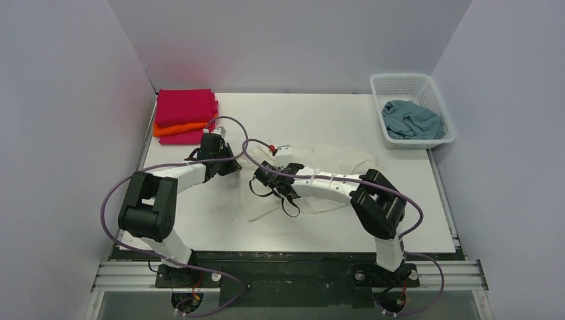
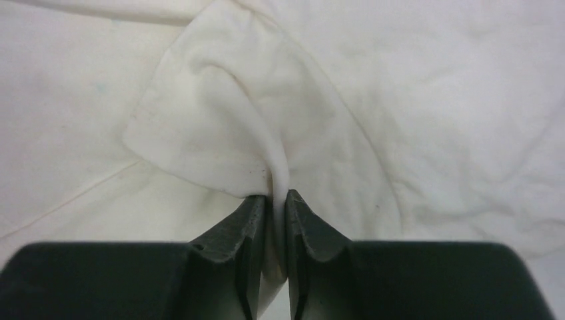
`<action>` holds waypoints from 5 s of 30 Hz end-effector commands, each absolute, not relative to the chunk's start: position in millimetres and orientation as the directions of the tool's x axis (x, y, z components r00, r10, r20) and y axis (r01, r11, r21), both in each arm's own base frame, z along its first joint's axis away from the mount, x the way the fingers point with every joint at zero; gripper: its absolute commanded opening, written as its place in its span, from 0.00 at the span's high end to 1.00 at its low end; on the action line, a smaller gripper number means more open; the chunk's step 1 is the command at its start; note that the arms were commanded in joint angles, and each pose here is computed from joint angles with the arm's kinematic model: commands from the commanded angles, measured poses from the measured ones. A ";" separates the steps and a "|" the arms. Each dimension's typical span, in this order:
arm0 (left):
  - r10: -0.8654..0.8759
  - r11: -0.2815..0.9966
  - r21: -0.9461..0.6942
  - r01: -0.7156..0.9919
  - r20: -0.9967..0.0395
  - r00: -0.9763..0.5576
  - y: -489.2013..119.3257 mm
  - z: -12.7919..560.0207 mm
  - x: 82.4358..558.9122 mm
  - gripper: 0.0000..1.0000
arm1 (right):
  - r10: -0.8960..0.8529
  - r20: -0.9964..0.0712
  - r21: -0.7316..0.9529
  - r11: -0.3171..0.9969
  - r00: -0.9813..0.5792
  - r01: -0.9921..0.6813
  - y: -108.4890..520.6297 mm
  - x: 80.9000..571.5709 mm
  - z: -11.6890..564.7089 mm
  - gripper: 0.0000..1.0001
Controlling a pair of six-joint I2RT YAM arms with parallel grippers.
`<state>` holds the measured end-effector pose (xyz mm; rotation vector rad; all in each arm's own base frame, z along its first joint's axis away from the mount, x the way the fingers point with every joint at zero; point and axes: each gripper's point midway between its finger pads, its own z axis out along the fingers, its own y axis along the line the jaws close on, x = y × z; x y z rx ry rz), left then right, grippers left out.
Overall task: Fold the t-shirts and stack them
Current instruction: Flatten out the tshirt
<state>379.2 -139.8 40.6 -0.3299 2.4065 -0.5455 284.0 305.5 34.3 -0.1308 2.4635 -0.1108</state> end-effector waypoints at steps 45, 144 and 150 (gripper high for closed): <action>-0.570 0.803 -0.395 0.446 -0.728 0.381 -43.1 596.8 108.0 1.00 | 0.315 -0.922 0.229 0.914 0.226 -0.336 34.6 141.9 631.7 1.00; -0.633 0.766 -0.198 -0.611 -0.391 -0.668 -58.5 5.2 299.9 0.49 | 0.472 -0.572 0.088 0.849 -0.671 0.522 14.2 261.5 104.7 0.01; -0.599 0.798 -0.213 -0.563 -0.370 -0.710 -72.6 -3.8 300.1 1.00 | 0.474 -0.547 0.032 0.836 -0.690 0.548 -1.0 209.4 96.4 0.01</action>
